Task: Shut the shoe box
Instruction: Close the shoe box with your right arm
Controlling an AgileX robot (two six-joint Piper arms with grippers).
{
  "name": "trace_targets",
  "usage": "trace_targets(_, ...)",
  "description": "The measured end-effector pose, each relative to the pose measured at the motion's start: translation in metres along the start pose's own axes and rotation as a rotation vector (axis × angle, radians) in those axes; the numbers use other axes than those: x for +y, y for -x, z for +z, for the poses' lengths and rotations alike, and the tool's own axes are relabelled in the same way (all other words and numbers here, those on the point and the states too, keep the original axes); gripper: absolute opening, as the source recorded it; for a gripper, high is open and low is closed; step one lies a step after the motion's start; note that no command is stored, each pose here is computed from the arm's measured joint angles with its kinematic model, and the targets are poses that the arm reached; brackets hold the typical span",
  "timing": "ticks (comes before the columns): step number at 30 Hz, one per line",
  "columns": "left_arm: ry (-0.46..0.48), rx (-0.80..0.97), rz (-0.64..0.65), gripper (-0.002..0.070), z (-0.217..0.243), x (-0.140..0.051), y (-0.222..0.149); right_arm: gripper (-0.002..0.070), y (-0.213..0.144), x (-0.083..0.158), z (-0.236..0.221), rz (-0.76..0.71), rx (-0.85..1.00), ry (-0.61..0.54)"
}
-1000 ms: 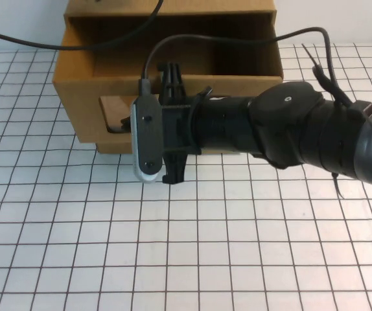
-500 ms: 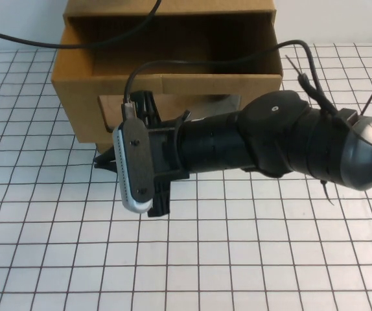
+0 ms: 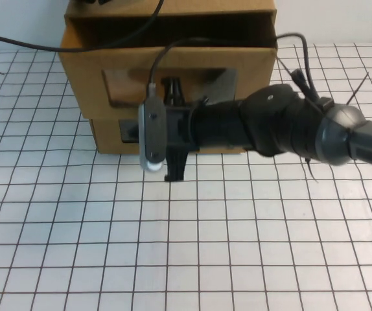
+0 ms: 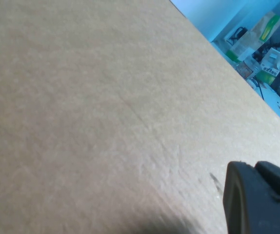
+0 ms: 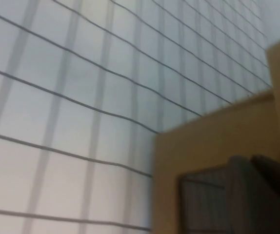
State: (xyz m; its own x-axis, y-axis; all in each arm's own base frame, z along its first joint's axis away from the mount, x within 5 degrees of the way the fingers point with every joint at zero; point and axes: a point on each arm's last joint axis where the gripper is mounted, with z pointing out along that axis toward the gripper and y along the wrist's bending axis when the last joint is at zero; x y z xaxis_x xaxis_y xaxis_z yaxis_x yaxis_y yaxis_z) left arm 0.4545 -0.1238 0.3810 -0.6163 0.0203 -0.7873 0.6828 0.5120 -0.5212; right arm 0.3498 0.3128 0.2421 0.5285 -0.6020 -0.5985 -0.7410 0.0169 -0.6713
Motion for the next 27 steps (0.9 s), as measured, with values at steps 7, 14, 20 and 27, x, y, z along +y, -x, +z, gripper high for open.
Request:
trace_targets(7,-0.001,-0.003,0.003,-0.0002,0.001,0.001,0.000,-0.0013,-0.018,-0.041,0.005,0.031,-0.010,-0.114)
trace_targets(14,-0.002,-0.001,0.007,-0.0002,0.001,0.001,0.000,-0.0013,-0.028,-0.048,0.020,0.050,-0.005,-0.144)
trace_targets(20,-0.008,0.007,0.014,-0.0002,0.001,0.001,-0.001,-0.0013,-0.028,-0.047,0.022,0.048,0.003,-0.149)
trace_targets(27,-0.010,0.009,0.020,-0.0002,0.001,0.001,-0.001,-0.0013,-0.004,-0.055,0.012,-0.006,0.033,-0.213)
